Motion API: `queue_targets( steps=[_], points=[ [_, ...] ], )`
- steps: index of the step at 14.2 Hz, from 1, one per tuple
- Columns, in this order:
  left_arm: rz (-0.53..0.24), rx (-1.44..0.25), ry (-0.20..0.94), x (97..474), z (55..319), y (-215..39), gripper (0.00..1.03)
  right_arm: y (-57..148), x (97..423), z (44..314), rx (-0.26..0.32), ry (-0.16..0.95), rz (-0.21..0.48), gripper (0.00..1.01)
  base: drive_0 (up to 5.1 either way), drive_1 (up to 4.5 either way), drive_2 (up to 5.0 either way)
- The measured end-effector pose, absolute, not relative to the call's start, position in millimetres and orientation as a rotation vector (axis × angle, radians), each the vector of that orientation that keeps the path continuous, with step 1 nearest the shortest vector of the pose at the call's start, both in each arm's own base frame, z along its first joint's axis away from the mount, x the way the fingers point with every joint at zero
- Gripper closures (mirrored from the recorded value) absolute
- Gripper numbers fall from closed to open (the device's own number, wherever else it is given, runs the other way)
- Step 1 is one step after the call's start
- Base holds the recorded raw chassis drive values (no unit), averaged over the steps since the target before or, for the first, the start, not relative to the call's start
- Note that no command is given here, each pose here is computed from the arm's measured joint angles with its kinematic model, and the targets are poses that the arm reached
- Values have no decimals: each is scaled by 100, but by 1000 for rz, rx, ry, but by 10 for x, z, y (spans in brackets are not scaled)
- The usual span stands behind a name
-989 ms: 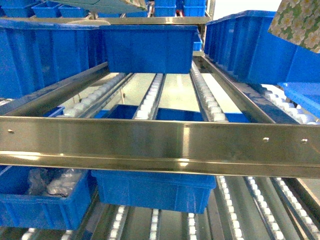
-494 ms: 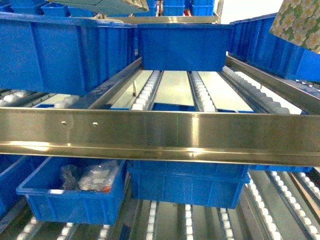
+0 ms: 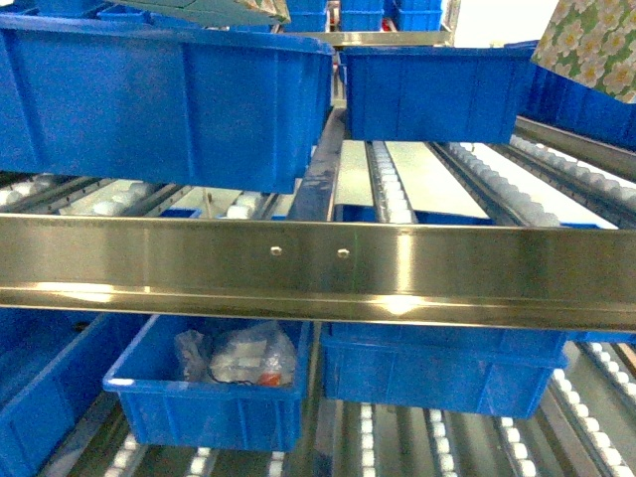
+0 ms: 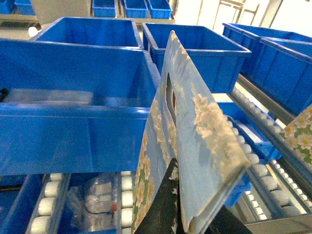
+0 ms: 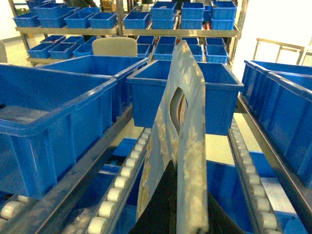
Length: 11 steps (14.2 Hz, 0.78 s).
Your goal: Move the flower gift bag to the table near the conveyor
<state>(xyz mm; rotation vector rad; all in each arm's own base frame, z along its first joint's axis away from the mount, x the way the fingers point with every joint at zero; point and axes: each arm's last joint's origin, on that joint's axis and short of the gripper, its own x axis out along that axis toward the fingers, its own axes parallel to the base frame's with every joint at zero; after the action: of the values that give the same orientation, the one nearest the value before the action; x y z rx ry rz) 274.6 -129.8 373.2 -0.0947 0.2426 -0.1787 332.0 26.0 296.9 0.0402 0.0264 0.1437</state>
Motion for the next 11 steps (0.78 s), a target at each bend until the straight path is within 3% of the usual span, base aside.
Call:
queue_targets(
  steps=[11],
  points=[
    [-177, -94, 244, 2744, 3733, -1294, 101, 260, 3318, 2970, 40, 27, 144, 99, -480, 139, 350]
  ],
)
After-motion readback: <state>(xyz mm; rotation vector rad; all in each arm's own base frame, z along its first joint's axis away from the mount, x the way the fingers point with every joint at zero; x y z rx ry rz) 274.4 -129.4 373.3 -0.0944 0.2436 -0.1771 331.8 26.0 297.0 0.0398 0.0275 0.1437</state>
